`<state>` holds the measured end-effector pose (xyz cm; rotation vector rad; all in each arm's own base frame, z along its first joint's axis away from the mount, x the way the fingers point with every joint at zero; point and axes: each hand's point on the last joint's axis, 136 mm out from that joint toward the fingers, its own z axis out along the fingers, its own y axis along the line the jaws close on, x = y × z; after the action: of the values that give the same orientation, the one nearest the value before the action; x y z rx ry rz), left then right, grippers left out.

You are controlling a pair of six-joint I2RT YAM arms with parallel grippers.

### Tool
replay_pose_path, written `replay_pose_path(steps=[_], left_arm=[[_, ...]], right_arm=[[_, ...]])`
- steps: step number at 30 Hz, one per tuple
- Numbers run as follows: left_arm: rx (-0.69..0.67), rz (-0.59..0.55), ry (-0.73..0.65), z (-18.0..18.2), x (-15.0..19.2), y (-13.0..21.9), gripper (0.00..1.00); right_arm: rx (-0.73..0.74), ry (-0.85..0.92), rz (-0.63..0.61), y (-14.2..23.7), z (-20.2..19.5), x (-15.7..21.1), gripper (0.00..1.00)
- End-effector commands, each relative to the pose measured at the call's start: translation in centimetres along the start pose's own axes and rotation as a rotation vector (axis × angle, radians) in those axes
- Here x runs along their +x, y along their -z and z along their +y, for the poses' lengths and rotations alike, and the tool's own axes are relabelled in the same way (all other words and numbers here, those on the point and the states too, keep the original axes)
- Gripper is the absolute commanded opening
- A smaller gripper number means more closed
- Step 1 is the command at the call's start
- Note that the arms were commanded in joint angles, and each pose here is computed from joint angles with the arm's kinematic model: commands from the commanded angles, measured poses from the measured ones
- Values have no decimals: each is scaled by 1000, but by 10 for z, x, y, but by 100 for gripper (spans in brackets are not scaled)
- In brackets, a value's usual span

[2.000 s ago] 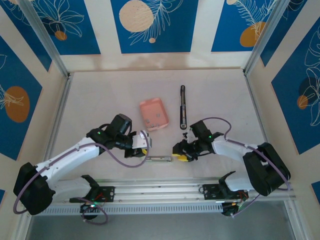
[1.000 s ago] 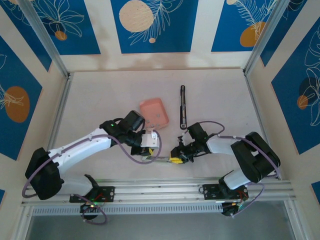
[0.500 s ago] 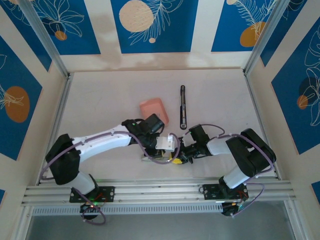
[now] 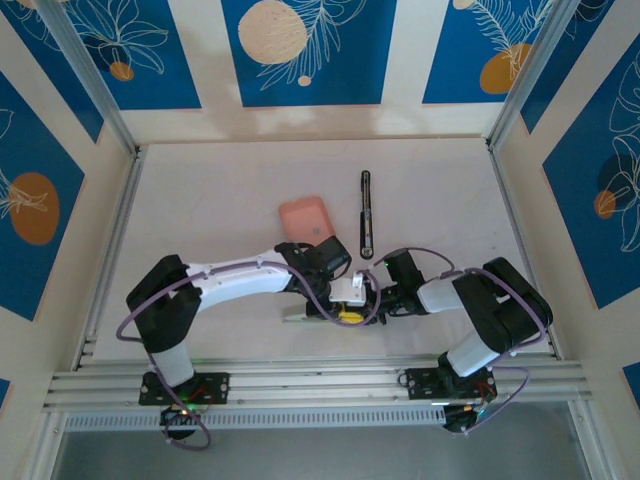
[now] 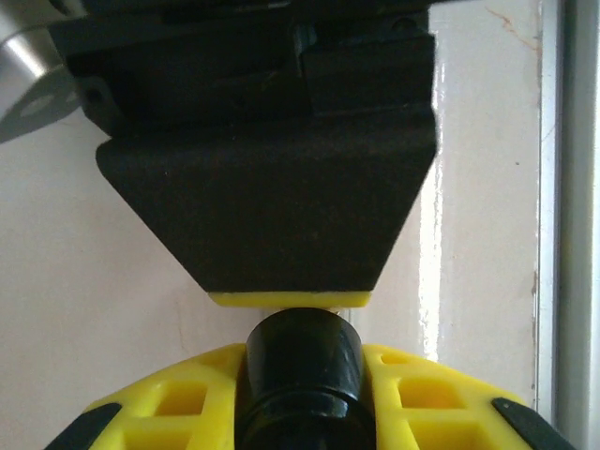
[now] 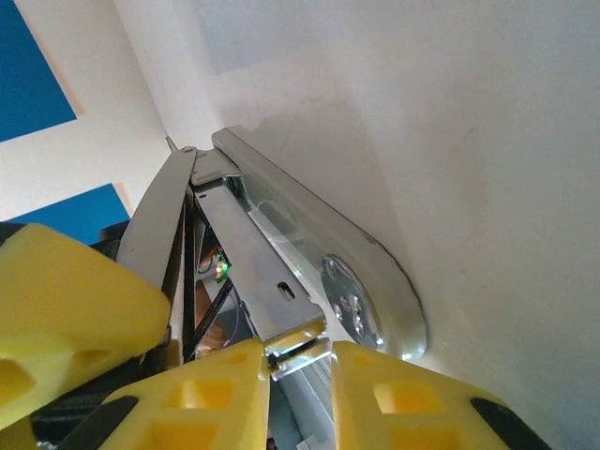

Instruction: Load the staples into the stapler

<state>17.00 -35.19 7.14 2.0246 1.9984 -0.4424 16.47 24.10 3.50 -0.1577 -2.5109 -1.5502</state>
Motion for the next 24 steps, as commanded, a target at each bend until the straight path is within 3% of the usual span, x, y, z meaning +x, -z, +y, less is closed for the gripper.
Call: replay_pose_path(steps=[1,13,24], left_arm=[[20,59,37,-2,8,-14,15],[46,197,51,-4,17,-42,15],[134,356,30,-24,42,-77,14]], right_arm=[[32,-62,-35,10,-15,4,28],[145,-68,-197,52,-17,4,36],[144,-57,-206,55,-17,4,37]])
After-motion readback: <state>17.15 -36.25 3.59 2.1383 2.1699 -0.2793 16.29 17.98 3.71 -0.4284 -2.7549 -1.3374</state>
